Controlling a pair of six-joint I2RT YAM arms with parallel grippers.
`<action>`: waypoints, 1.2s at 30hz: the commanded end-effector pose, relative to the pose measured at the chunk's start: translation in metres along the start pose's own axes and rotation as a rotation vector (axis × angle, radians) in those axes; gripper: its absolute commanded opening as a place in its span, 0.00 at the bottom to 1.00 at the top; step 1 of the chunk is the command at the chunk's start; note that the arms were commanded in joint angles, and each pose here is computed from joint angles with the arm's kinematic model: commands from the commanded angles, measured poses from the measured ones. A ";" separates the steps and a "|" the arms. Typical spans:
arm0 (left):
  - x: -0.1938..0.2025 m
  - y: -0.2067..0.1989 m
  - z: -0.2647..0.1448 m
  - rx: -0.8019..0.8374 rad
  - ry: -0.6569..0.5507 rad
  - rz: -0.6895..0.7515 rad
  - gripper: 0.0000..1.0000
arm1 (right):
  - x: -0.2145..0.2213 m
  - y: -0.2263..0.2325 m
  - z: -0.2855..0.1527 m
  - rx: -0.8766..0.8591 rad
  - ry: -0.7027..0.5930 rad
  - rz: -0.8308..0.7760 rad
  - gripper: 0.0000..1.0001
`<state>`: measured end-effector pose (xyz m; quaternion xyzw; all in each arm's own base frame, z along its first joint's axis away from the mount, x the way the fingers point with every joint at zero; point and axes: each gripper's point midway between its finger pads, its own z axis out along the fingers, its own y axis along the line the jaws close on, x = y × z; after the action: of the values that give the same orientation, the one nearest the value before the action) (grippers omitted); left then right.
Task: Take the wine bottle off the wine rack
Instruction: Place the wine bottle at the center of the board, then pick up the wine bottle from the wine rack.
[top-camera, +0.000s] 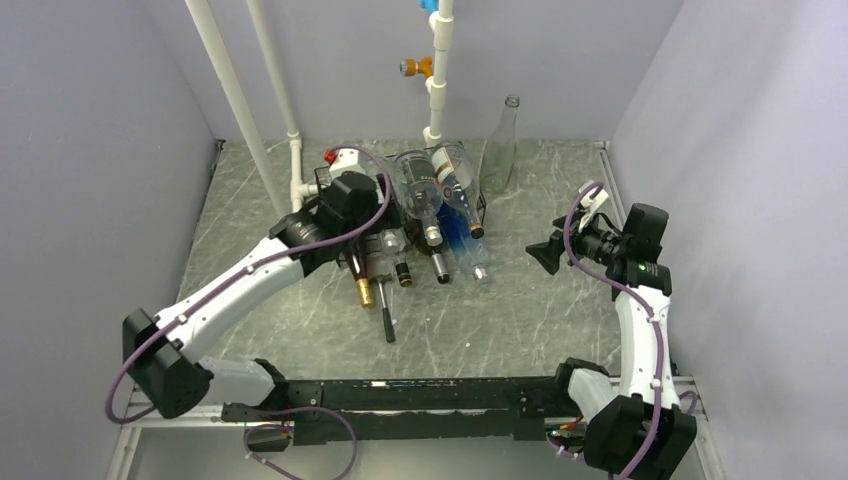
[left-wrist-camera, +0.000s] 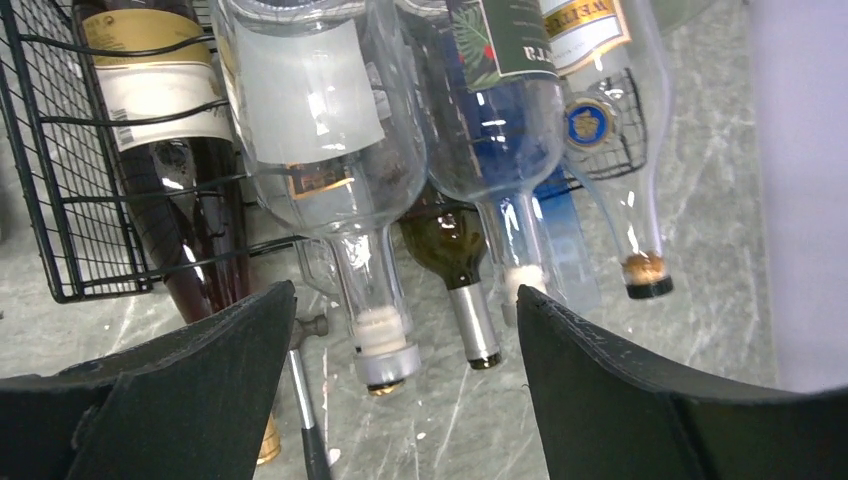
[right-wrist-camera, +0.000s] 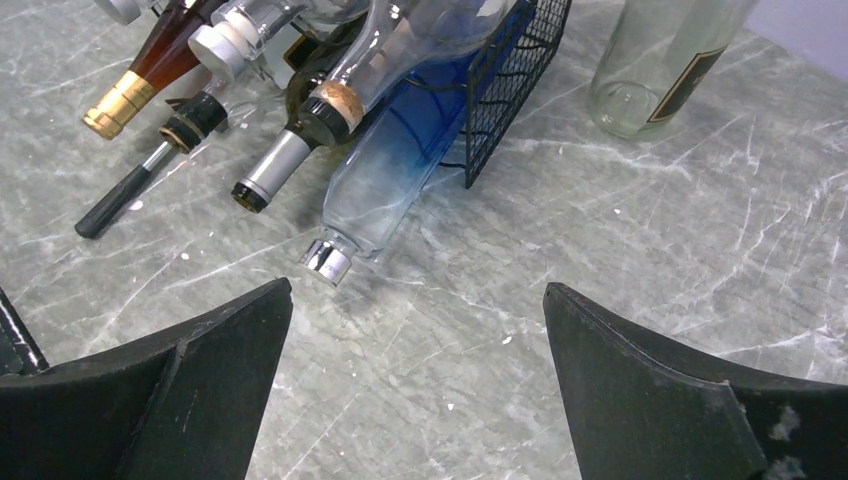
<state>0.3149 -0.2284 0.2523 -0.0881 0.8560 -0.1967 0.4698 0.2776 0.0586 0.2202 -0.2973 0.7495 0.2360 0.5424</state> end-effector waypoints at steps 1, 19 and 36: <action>0.000 0.014 0.008 -0.148 0.035 0.046 0.85 | -0.016 0.001 -0.002 -0.010 -0.052 -0.058 1.00; 0.029 0.026 0.048 -0.284 -0.031 0.153 0.66 | -0.016 0.000 -0.003 -0.004 -0.048 -0.061 1.00; 0.046 0.038 0.072 -0.362 -0.038 0.152 0.55 | -0.014 0.003 0.001 -0.017 -0.035 -0.072 1.00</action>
<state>0.3459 -0.2304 0.1679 -0.0889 0.8821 -0.0106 0.4624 0.2772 0.0607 0.2231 -0.3035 0.7448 0.2337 0.5464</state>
